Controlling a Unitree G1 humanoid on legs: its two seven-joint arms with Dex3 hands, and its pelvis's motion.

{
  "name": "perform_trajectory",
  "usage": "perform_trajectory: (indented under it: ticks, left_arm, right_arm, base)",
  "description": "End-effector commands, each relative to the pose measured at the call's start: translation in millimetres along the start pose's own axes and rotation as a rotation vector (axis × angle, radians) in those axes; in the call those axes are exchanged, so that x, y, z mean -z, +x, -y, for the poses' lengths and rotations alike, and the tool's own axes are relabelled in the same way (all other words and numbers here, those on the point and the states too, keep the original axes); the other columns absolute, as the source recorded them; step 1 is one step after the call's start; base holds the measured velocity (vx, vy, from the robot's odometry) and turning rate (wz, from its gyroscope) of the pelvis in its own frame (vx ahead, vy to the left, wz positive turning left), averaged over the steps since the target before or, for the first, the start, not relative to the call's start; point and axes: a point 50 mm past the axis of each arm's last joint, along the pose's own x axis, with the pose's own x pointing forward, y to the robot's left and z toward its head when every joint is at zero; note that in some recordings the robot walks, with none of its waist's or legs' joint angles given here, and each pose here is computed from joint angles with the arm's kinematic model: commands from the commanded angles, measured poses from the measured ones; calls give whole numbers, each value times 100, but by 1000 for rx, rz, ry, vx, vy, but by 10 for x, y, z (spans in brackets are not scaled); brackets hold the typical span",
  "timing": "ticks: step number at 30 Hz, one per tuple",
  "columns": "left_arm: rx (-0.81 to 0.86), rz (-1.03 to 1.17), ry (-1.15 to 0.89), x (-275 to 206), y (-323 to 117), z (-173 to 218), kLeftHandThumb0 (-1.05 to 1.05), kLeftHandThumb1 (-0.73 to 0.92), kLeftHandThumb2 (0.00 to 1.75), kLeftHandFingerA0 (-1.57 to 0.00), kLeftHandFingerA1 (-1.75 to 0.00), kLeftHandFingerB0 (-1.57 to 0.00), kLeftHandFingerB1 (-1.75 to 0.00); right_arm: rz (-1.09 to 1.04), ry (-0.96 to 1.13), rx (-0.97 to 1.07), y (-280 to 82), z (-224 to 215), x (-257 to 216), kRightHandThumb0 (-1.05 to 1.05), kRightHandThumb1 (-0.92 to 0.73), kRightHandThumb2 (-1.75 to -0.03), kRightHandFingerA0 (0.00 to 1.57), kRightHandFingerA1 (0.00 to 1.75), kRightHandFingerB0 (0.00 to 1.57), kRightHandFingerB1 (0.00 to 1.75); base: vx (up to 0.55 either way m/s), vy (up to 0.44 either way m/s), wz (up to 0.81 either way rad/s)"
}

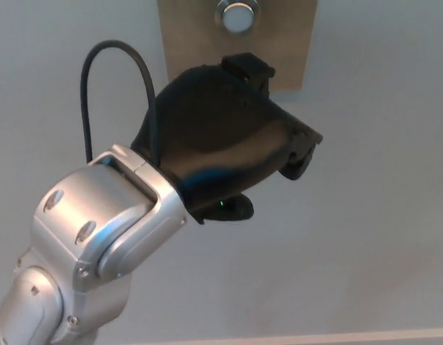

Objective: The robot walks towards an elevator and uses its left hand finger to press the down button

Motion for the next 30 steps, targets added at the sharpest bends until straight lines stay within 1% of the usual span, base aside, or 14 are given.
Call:
perform_trajectory:
  ticks: [1,2,9,10,12,13,14,16,17,20,21,22,29,30]
  left_arm:
    - [5,-29,26,66,18,-44,-50,45,53,-70,-101,-77,-81]
    - [3,-29,25,68,25,-50,-50,44,52,-70,-102,-78,-81]
    - [-7,-50,30,120,40,-60,-47,41,53,-71,-97,-79,-79]
    - [-6,-58,29,145,51,-64,-50,29,79,-72,-85,-79,-79]
    - [-6,-68,26,182,72,-53,-49,28,79,-73,-86,-79,-79]
    - [-5,-70,26,187,77,-49,-49,28,79,-73,-86,-79,-79]
    - [-16,-69,31,197,92,-27,-47,40,53,-74,-93,-82,-74]
    - [-13,-74,27,213,102,-9,-46,40,52,-75,-92,-82,-74]
    - [-16,-80,23,243,118,31,-45,39,52,-76,-90,-84,-73]
    - [-6,-91,18,271,137,70,-44,39,52,-77,-88,-84,-71]
    - [-8,-96,17,282,147,95,-47,26,76,-78,-88,-82,-77]
    - [-2,-104,16,302,153,122,-43,39,52,-77,-92,-84,-70]
    - [-21,-131,-5,381,181,176,-44,38,52,-75,-103,-83,-77]
    - [-31,-129,-9,381,190,173,-49,25,77,-81,-99,-81,-83]
  right_arm:
    - [0,-6,8,-24,18,49,-52,-41,-80,60,64,44,50]
    - [13,-9,16,-29,20,44,-49,-51,-56,67,57,54,36]
    - [-3,5,11,-27,13,53,-57,-39,-79,57,63,49,50]
    - [0,-4,14,-27,10,48,-57,-40,-80,57,63,48,50]
    - [-4,-22,10,-20,8,43,-57,-41,-81,56,63,46,50]
    - [-8,-23,8,-18,8,43,-57,-41,-81,56,63,46,50]
    - [-8,-11,11,-12,26,40,-56,-40,-79,59,62,47,50]
    - [4,-20,13,-18,26,40,-56,-40,-79,58,62,47,50]
    - [19,-33,13,-22,17,29,-49,-51,-56,56,53,55,37]
    - [15,-22,12,-19,15,26,-47,-51,-56,56,52,55,37]
    - [-3,15,4,-14,13,31,-47,-50,-56,61,52,54,37]
    - [-4,7,2,-13,12,31,-53,-50,-56,58,48,55,36]
    - [10,-11,9,-11,19,18,-50,-50,-56,51,48,53,36]
    - [15,-14,9,-11,19,13,-50,-51,-56,55,51,53,36]
  base:
    - [0,0,0]
    - [0,0,0]
    - [0,0,0]
    - [0,0,0]
    - [0,0,0]
    - [0,0,0]
    - [0,0,0]
    - [0,0,0]
    - [0,0,0]
    - [0,0,0]
    - [0,0,0]
    - [0,0,0]
    - [0,0,0]
    - [0,0,0]
